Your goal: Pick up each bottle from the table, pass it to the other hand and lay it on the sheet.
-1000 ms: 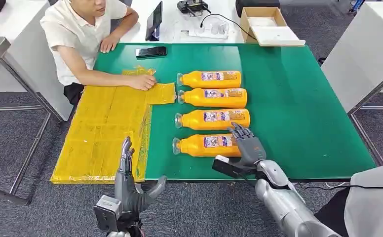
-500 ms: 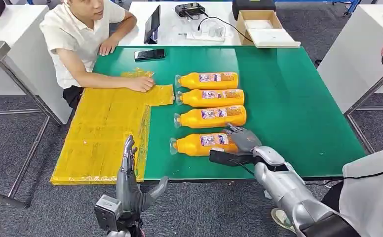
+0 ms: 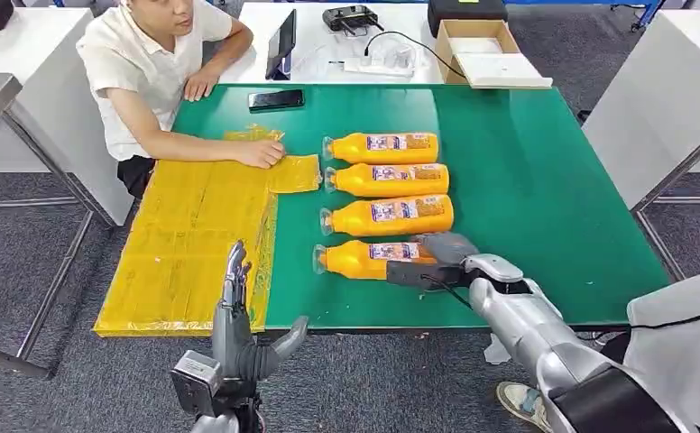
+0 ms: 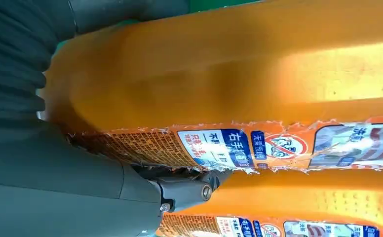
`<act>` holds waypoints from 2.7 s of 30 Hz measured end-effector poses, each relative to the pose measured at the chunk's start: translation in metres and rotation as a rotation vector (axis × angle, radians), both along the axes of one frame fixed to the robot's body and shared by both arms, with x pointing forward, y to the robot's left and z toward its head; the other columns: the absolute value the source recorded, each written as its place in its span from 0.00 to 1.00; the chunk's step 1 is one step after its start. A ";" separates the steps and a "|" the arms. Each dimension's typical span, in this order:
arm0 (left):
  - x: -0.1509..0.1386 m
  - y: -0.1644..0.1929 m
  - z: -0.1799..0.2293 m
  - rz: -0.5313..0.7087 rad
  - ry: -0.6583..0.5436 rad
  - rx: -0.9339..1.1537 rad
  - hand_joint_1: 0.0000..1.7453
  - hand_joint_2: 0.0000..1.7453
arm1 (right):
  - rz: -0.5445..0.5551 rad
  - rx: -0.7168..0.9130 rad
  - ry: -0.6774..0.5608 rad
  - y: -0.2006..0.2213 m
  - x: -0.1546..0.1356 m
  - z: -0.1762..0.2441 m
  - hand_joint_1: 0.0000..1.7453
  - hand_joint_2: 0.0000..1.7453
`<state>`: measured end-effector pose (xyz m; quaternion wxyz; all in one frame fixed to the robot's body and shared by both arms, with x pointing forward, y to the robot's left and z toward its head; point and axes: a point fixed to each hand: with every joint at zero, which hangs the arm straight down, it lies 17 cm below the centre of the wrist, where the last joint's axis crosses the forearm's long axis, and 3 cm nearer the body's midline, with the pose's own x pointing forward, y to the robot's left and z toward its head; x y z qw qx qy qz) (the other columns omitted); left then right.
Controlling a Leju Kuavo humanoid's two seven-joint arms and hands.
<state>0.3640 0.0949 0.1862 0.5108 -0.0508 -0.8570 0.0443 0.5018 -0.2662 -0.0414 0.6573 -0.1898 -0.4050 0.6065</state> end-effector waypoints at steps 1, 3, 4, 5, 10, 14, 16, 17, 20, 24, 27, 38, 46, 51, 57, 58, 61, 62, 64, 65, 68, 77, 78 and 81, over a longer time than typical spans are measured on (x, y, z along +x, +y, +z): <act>0.000 0.000 0.000 -0.001 0.000 0.001 0.00 1.00 | 0.000 0.012 0.007 0.000 -0.001 -0.001 1.00 1.00; 0.000 0.000 0.000 -0.002 -0.001 0.002 0.00 1.00 | 0.000 0.043 0.010 0.002 -0.003 -0.001 1.00 1.00; 0.000 0.000 0.000 -0.002 -0.001 0.003 0.00 1.00 | 0.002 0.065 0.011 0.004 -0.004 0.000 1.00 1.00; 0.000 0.001 -0.001 -0.002 0.000 0.004 0.00 1.00 | 0.003 0.095 0.010 0.007 -0.005 0.000 1.00 1.00; -0.003 0.009 -0.002 0.021 0.003 0.005 0.00 1.00 | 0.008 0.327 -0.037 0.037 -0.012 0.010 1.00 1.00; -0.003 0.011 0.000 0.027 -0.003 0.005 0.00 1.00 | 0.005 0.357 -0.040 0.045 -0.015 0.010 1.00 1.00; -0.003 0.012 0.000 0.027 -0.003 0.005 0.00 1.00 | 0.004 0.364 -0.041 0.046 -0.016 0.010 1.00 1.00; -0.004 0.012 0.001 0.028 -0.004 0.004 0.00 1.00 | 0.004 0.368 -0.042 0.047 -0.016 0.011 1.00 1.00; -0.002 0.020 -0.003 0.053 0.025 -0.034 0.00 1.00 | -0.012 0.456 -0.090 0.056 -0.018 0.018 1.00 1.00; 0.002 0.044 -0.023 0.095 0.170 -0.207 0.00 1.00 | -0.093 0.657 -0.226 0.082 -0.031 0.040 1.00 1.00; 0.003 0.054 -0.040 0.093 0.266 -0.324 0.00 1.00 | -0.150 0.793 -0.331 0.098 -0.044 0.068 1.00 1.00; -0.017 0.004 -0.038 -0.175 0.262 -0.302 0.00 1.00 | -0.089 1.051 -0.459 0.132 -0.067 0.147 1.00 1.00; -0.034 -0.040 -0.032 -0.390 0.210 -0.212 0.00 1.00 | 0.075 1.117 -0.324 0.202 -0.091 0.156 1.00 1.00; -0.038 -0.048 -0.029 -0.448 0.191 -0.204 0.00 1.00 | 0.171 1.113 -0.180 0.240 -0.110 0.134 1.00 1.00; -0.038 -0.046 -0.034 -0.453 0.202 -0.207 0.00 1.00 | 0.204 1.090 -0.130 0.253 -0.115 0.122 1.00 1.00; -0.037 -0.044 -0.035 -0.450 0.212 -0.225 0.00 1.00 | 0.213 1.085 -0.119 0.257 -0.117 0.120 1.00 1.00; -0.030 -0.034 -0.040 -0.418 0.243 -0.283 0.00 1.00 | 0.241 1.068 -0.089 0.271 -0.125 0.113 1.00 1.00; -0.025 -0.027 -0.040 -0.391 0.252 -0.302 0.00 1.00 | 0.263 1.059 -0.072 0.278 -0.132 0.110 1.00 1.00; -0.014 -0.016 -0.039 -0.330 0.264 -0.335 0.00 1.00 | 0.306 1.047 -0.027 0.295 -0.153 0.100 1.00 1.00; -0.011 -0.012 -0.041 -0.309 0.275 -0.339 0.00 1.00 | 0.314 1.042 -0.022 0.300 -0.158 0.098 1.00 1.00; -0.007 -0.008 -0.047 -0.274 0.305 -0.338 0.00 1.00 | 0.319 1.021 -0.024 0.304 -0.162 0.092 1.00 1.00; -0.004 -0.002 -0.054 -0.224 0.339 -0.362 0.00 1.00 | 0.300 0.968 -0.040 0.306 -0.163 0.081 1.00 1.00; -0.005 -0.004 -0.053 -0.241 0.341 -0.374 0.00 1.00 | 0.298 0.968 -0.039 0.305 -0.163 0.081 1.00 1.00; -0.006 -0.005 -0.053 -0.256 0.343 -0.385 0.00 1.00 | 0.294 0.967 -0.037 0.305 -0.163 0.080 1.00 1.00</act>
